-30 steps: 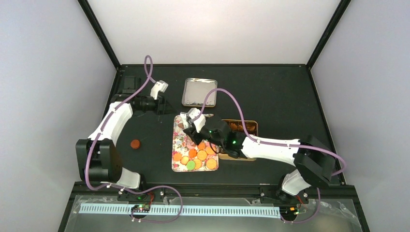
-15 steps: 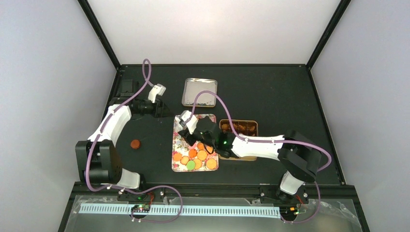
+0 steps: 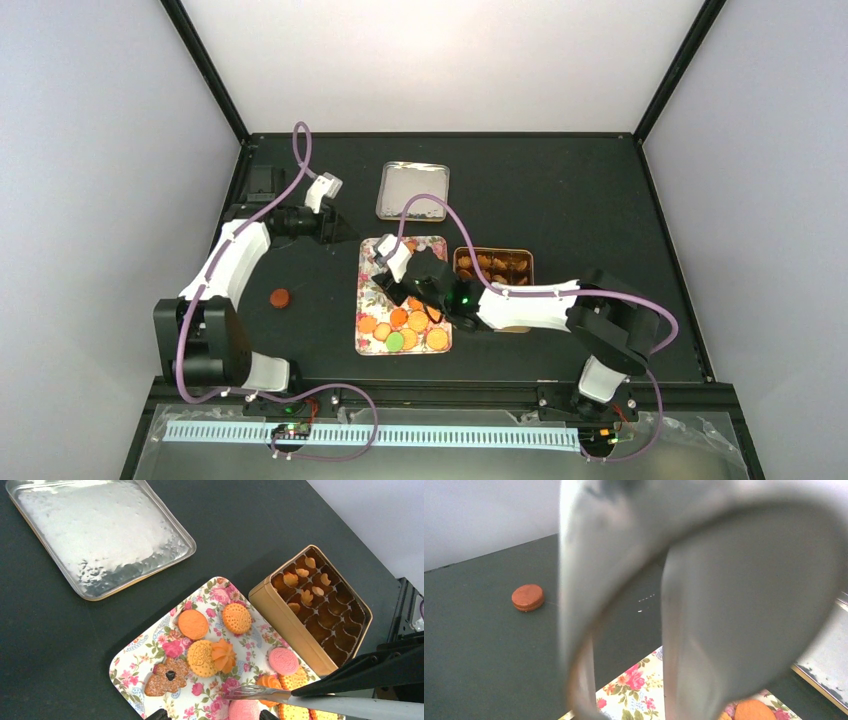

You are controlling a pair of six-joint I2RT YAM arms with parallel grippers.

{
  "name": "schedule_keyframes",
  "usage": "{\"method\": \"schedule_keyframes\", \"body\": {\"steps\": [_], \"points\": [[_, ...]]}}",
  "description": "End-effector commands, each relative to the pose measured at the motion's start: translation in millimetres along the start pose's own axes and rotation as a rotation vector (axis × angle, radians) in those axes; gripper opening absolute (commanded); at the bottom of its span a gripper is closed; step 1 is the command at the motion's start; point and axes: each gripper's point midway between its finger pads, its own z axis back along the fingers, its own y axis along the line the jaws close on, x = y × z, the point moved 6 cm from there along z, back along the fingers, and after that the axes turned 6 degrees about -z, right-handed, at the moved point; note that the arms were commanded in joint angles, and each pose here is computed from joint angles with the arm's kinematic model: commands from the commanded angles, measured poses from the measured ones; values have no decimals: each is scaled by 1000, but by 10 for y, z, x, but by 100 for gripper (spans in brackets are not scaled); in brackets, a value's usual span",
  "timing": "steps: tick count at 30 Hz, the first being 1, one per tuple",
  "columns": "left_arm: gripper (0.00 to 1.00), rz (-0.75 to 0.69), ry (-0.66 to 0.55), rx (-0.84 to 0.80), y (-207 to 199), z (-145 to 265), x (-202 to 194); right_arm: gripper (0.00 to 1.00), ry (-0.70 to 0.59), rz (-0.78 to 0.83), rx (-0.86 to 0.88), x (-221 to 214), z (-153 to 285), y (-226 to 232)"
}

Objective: Pack the cookies
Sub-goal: Pick up the fake cookies from the plate.

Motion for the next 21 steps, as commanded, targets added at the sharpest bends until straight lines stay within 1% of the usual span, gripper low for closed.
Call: {"method": "schedule_keyframes", "body": {"steps": [1, 6, 8, 12, 17, 21], "points": [[47, -58, -29, 8, -52, 44, 52, 45, -16, -14, -16, -39, 33, 8], [47, -60, -30, 5, -56, 32, 49, 34, -6, -35, -24, -29, 99, 4], [47, -61, -31, 6, -57, 36, 52, 31, -4, -37, -28, -20, 122, -5], [47, -61, -31, 4, -65, 37, 59, 24, -21, -44, -36, 29, 178, -18], [47, -66, -31, 8, -76, 56, 83, 13, -79, -55, -44, 285, 251, -10], [47, -76, -35, 14, -91, 83, 109, 8, -137, -52, -47, 522, 341, -8]]}}
